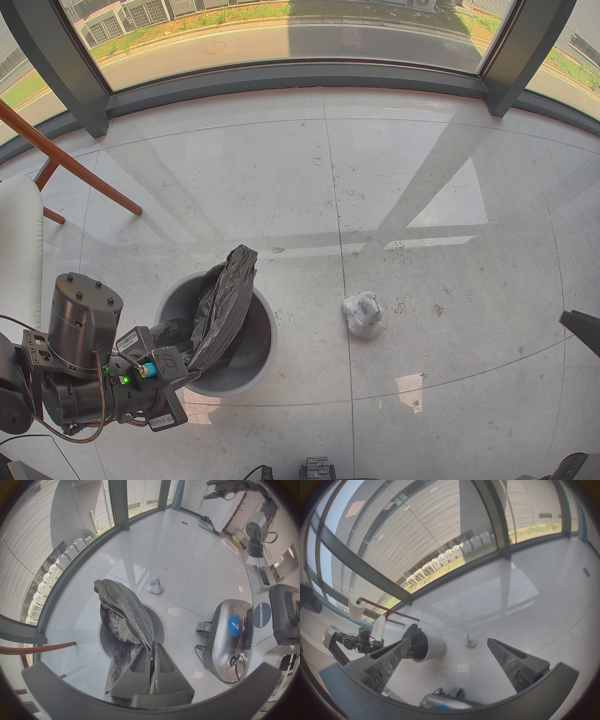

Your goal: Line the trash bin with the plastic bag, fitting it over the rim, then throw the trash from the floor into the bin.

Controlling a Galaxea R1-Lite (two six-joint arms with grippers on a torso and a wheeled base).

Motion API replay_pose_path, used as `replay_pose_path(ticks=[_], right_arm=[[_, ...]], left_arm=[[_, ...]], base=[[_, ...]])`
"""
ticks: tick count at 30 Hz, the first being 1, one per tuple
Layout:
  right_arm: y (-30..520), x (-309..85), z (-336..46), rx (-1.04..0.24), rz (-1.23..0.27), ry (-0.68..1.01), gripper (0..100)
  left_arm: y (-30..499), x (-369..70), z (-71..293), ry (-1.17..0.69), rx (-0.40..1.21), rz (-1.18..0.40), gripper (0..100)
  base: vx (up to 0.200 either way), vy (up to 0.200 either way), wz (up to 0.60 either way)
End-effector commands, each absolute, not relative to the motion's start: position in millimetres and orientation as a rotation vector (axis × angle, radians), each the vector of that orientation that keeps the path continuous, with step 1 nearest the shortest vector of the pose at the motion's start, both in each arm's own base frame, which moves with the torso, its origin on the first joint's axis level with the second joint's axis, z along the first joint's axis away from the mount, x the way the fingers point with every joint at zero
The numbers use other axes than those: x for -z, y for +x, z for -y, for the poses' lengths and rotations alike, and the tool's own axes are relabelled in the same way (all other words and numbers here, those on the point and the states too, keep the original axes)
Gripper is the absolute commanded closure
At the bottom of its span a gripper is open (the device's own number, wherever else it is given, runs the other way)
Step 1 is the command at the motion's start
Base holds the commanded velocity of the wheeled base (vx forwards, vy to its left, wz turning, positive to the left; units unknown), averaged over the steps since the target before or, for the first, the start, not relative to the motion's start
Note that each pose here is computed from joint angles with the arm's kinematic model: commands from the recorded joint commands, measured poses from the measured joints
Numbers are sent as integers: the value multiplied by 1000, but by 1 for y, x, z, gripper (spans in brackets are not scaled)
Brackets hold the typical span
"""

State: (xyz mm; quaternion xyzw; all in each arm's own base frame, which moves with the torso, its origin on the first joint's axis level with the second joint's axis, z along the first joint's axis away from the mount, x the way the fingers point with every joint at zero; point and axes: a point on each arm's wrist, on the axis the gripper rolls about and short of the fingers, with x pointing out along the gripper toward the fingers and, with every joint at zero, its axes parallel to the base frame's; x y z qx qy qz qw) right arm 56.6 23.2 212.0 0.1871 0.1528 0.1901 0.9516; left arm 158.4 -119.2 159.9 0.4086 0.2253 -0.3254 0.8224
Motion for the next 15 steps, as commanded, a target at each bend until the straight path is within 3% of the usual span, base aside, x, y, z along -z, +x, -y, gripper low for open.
replay_pose_path(ticks=[1, 9, 15], right_arm=[[169, -213, -121, -578, -822, 404, 0], [205, -202, -170, -617, -925, 351, 0], [216, -193, -184, -623, -951, 339, 0]], left_arm=[[142, -145, 133, 1022, 642, -497, 100], [134, -143, 139, 1084, 654, -477, 100], [135, -145, 139, 1031, 650, -468, 100]], base=[[0, 0, 0], [0, 0, 0], [0, 0, 0]])
